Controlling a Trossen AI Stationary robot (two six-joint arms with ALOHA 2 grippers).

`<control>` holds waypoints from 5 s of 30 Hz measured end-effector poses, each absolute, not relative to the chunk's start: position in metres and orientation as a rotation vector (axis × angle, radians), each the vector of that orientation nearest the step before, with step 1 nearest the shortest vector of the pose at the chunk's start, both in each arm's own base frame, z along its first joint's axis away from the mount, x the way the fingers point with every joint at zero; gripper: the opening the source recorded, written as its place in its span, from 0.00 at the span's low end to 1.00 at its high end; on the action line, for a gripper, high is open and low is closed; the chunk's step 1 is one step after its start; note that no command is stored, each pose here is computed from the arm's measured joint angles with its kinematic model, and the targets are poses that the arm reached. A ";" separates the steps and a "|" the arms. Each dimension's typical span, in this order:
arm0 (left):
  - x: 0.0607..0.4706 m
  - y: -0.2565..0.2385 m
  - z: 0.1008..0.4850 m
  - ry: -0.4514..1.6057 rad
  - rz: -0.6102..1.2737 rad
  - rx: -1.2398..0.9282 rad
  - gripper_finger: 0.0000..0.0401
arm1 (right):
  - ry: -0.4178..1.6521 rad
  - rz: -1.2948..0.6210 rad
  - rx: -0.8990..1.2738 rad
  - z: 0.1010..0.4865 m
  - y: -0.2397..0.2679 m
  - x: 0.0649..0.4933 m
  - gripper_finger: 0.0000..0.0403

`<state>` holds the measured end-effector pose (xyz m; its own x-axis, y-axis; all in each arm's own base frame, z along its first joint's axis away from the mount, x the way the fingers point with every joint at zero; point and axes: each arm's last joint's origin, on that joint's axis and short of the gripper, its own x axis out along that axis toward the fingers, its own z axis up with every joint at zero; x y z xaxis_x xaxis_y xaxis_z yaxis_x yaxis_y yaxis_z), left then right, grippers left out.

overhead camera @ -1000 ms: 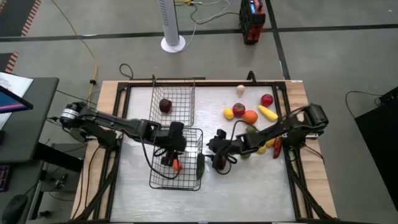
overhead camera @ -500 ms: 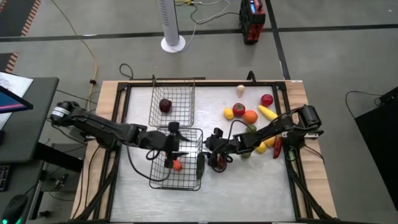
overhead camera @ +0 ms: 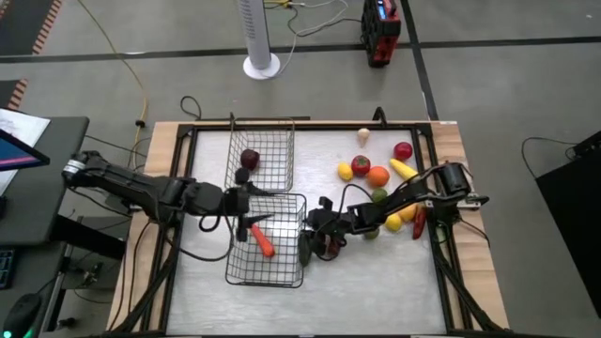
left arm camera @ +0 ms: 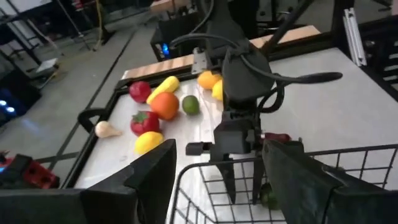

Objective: Sort produce into baskets
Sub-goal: Put the green chili pepper into the black wire basket, then put the bottom lime into the gold wire basket

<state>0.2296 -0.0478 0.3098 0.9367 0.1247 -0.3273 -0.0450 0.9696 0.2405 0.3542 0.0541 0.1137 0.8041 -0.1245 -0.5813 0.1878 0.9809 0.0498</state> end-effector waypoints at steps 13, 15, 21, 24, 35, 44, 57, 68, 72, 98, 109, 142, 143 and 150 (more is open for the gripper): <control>0.220 -0.044 0.317 0.333 0.139 0.227 0.57 | 0.661 -0.174 0.084 0.111 0.050 0.352 0.06; 0.220 -0.044 0.317 0.334 0.139 0.228 0.57 | 0.662 -0.172 0.076 0.111 0.050 0.352 0.05; 0.219 -0.043 0.315 0.355 0.153 0.237 0.57 | 0.696 -0.209 0.050 0.123 0.048 0.345 0.05; 0.219 -0.043 0.314 0.360 0.163 0.241 0.57 | 0.704 -0.268 0.015 0.137 0.048 0.338 0.05; 0.226 -0.040 0.307 0.394 0.195 0.173 0.57 | 0.576 -0.511 -0.161 0.182 0.061 0.317 0.05; 0.229 -0.043 0.302 0.422 0.155 0.230 0.57 | 0.428 -0.502 -0.185 0.238 0.059 0.296 0.05; 0.226 -0.045 0.308 0.391 0.209 0.337 0.56 | 0.095 -0.232 -0.091 0.236 0.061 0.346 0.12; 0.233 -0.042 0.339 0.126 0.303 0.469 0.56 | 0.231 -0.156 -0.083 0.246 0.051 0.383 0.35; 0.234 -0.038 0.347 0.079 0.331 0.492 0.56 | 0.243 -0.164 -0.079 0.253 0.048 0.384 0.53; 0.182 -0.021 0.343 0.160 0.312 0.351 0.56 | 0.604 -0.515 0.195 0.235 0.121 0.289 0.64; 0.171 -0.021 0.338 0.209 0.238 0.249 0.56 | 0.990 -0.654 0.333 0.195 0.126 0.262 0.65; 0.176 -0.022 0.332 0.259 0.238 0.265 0.56 | 1.531 -0.037 -0.246 0.192 0.102 0.246 0.88; 0.176 -0.022 0.332 0.260 0.238 0.262 0.56 | 1.525 -0.026 -0.254 0.189 0.101 0.247 0.87; 0.175 -0.022 0.328 0.297 0.235 0.267 0.56 | 1.557 -0.043 -0.251 0.174 0.087 0.243 0.80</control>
